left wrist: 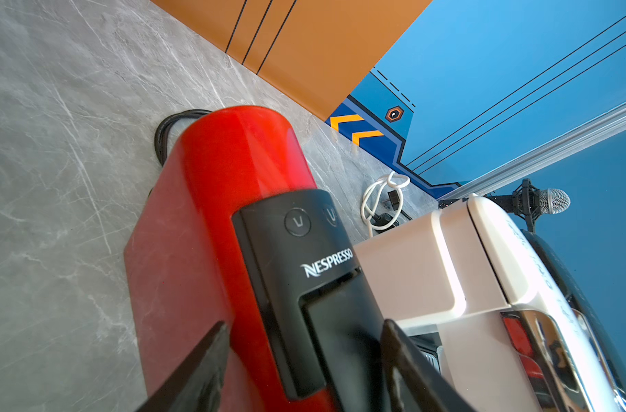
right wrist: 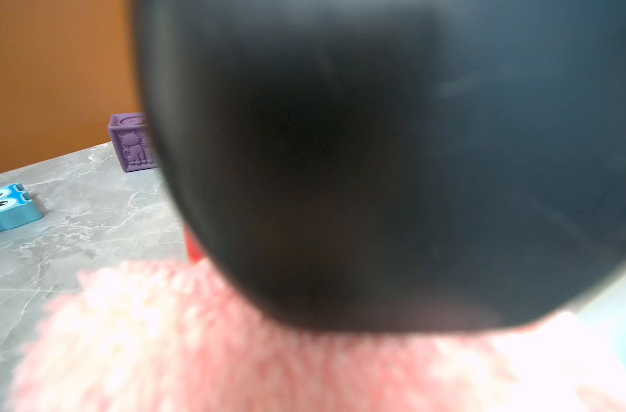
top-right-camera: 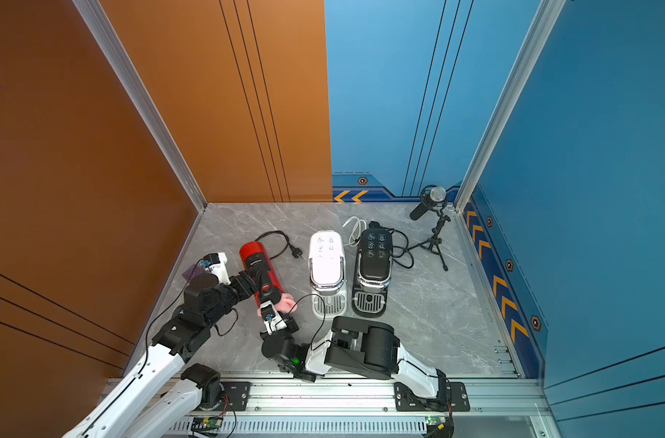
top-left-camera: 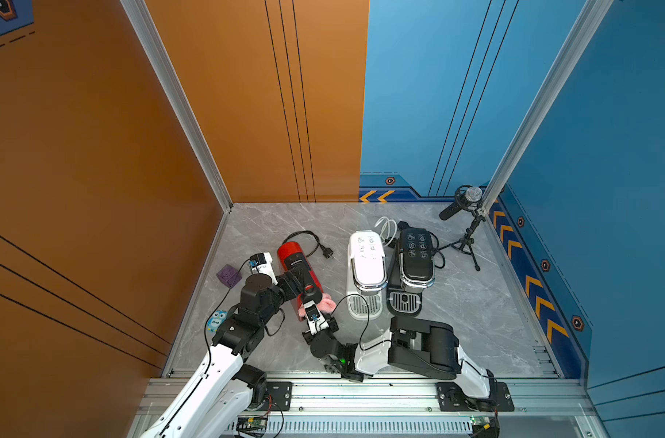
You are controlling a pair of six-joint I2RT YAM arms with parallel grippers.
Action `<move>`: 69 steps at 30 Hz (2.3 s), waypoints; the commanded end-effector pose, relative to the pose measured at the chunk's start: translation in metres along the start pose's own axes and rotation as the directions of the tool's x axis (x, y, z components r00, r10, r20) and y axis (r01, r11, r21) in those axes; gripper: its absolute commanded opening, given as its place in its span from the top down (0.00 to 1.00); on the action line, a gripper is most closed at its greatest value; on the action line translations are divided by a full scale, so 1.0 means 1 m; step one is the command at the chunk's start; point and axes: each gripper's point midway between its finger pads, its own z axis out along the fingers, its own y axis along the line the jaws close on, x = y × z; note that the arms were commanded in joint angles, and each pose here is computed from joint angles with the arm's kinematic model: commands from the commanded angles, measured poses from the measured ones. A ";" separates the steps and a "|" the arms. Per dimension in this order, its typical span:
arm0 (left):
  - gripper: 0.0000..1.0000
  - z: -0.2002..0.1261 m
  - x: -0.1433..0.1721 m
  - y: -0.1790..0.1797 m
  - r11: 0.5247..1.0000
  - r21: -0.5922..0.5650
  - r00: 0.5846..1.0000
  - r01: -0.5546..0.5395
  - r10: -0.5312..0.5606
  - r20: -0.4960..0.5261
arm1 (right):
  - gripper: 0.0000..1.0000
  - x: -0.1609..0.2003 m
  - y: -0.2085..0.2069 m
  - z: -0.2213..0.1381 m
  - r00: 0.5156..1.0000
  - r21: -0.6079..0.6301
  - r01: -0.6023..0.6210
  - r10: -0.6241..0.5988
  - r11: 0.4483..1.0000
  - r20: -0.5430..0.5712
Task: Wipe the surface of a coffee machine
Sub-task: Wipe the dirt from the surface of the coffee machine.
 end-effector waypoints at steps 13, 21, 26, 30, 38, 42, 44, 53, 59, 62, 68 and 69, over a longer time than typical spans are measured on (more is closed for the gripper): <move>0.33 -0.003 0.072 0.068 0.974 -0.223 0.969 -0.034 -0.022 -0.247 | 1.00 0.058 -0.019 0.031 0.975 0.057 -0.105 0.114 0.993 -0.191; 0.33 -0.006 0.071 0.065 0.978 -0.208 0.972 -0.023 -0.027 -0.233 | 1.00 0.087 -0.037 0.018 0.941 0.151 -0.190 0.224 0.970 -0.253; 0.33 -0.006 0.074 0.066 0.979 -0.205 0.971 -0.018 -0.032 -0.238 | 1.00 0.105 -0.041 0.022 0.908 0.145 -0.262 0.294 0.954 -0.298; 0.33 -0.007 0.073 0.065 0.980 -0.198 0.971 -0.015 -0.033 -0.236 | 1.00 0.101 -0.039 0.020 0.917 0.128 -0.241 0.269 0.962 -0.295; 0.33 -0.009 0.069 0.063 0.982 -0.190 0.974 -0.006 -0.037 -0.222 | 1.00 0.032 -0.030 0.008 0.963 0.060 -0.210 0.217 0.976 -0.158; 0.33 -0.010 0.067 0.063 0.982 -0.188 0.975 0.003 -0.044 -0.216 | 1.00 0.004 -0.025 0.007 0.966 0.016 -0.232 0.232 0.973 -0.116; 0.33 -0.010 0.066 0.063 0.982 -0.188 0.975 0.008 -0.049 -0.215 | 1.00 -0.002 -0.019 0.008 0.966 -0.007 -0.239 0.237 0.971 -0.106; 0.33 -0.009 0.067 0.068 0.979 -0.203 0.973 0.018 -0.064 -0.223 | 1.00 -0.012 -0.010 0.026 0.957 -0.048 -0.280 0.274 0.959 -0.095; 0.33 -0.007 0.068 0.072 0.976 -0.217 0.971 0.016 -0.067 -0.228 | 1.00 0.014 -0.015 0.047 0.946 -0.011 -0.301 0.297 0.954 -0.132; 0.32 -0.007 0.068 0.072 0.975 -0.220 0.972 0.017 -0.068 -0.227 | 1.00 0.035 -0.016 0.054 0.937 0.008 -0.311 0.308 0.950 -0.167; 0.32 -0.007 0.067 0.074 0.974 -0.225 0.971 0.021 -0.073 -0.226 | 1.00 0.069 -0.021 0.057 0.917 0.045 -0.324 0.326 0.945 -0.228; 0.32 -0.007 0.067 0.074 0.974 -0.226 0.972 0.023 -0.075 -0.224 | 1.00 0.075 -0.023 0.057 0.914 0.056 -0.323 0.327 0.945 -0.242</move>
